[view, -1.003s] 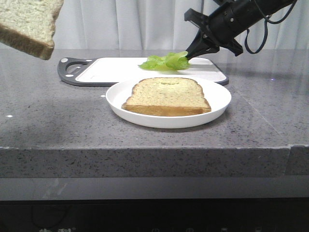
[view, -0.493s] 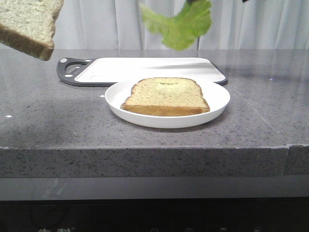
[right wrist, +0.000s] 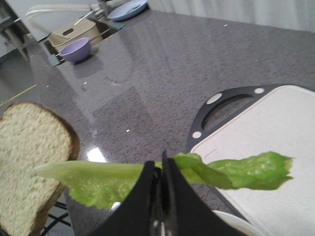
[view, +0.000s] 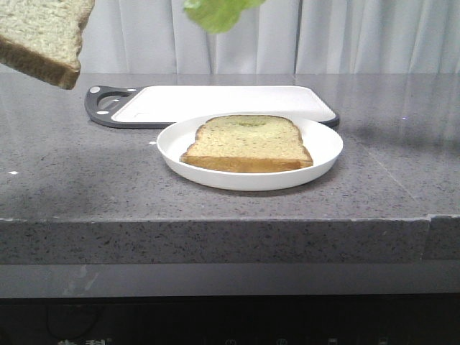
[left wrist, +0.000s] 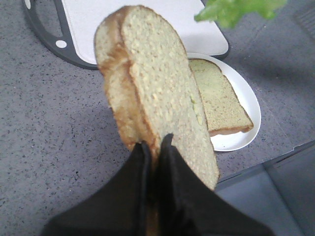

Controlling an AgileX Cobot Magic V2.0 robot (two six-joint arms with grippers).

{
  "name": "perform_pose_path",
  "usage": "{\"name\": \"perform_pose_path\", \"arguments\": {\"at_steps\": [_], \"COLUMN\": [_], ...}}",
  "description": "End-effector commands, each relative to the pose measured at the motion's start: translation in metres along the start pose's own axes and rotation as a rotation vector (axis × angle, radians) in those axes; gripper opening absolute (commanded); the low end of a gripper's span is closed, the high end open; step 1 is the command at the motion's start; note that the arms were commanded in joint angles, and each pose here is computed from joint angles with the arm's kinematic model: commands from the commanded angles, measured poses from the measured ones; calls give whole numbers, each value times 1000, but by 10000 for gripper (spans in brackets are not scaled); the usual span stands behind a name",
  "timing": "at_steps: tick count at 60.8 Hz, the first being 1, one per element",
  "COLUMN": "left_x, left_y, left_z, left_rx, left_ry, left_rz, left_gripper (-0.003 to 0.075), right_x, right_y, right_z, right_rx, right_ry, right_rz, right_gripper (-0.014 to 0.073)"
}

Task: Left arm grabs bread, right arm adds lettuce
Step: 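Lift the lettuce with the right gripper and carry it over the plate, then lower the lettuce onto the bottom bread slice and open the right gripper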

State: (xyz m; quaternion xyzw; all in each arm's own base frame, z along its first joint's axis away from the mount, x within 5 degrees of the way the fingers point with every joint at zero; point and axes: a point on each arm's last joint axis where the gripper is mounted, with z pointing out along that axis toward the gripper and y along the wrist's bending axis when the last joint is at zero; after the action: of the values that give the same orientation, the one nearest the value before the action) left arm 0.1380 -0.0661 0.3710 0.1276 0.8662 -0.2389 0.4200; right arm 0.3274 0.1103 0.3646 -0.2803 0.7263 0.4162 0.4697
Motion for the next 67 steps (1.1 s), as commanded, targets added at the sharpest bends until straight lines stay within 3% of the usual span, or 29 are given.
{"name": "perform_pose_path", "arguments": {"at_steps": [1, 13, 29, 44, 67], "left_x": [-12, -12, -12, -12, -12], "left_y": [-4, -4, -4, -4, -4], "left_z": [-6, -6, -6, -6, -6], "left_rx": [13, 13, 13, 13, 13], "left_ry": [-95, -95, -95, -95, -95], "left_rz": [-17, -17, -17, -17, -17], "left_gripper": [-20, -20, -20, -20, -20], "right_x": [-8, 19, 58, 77, 79], "right_y": [19, 21, -1, -17, -26], "right_z": [-4, 9, 22, 21, 18], "right_rx": [-88, -113, -92, 56, 188], "right_ry": [-64, -8, 153, 302, 335], "right_rz": [-55, -138, -128, -64, 23], "right_gripper": [-116, -116, -116, -116, -116]}}
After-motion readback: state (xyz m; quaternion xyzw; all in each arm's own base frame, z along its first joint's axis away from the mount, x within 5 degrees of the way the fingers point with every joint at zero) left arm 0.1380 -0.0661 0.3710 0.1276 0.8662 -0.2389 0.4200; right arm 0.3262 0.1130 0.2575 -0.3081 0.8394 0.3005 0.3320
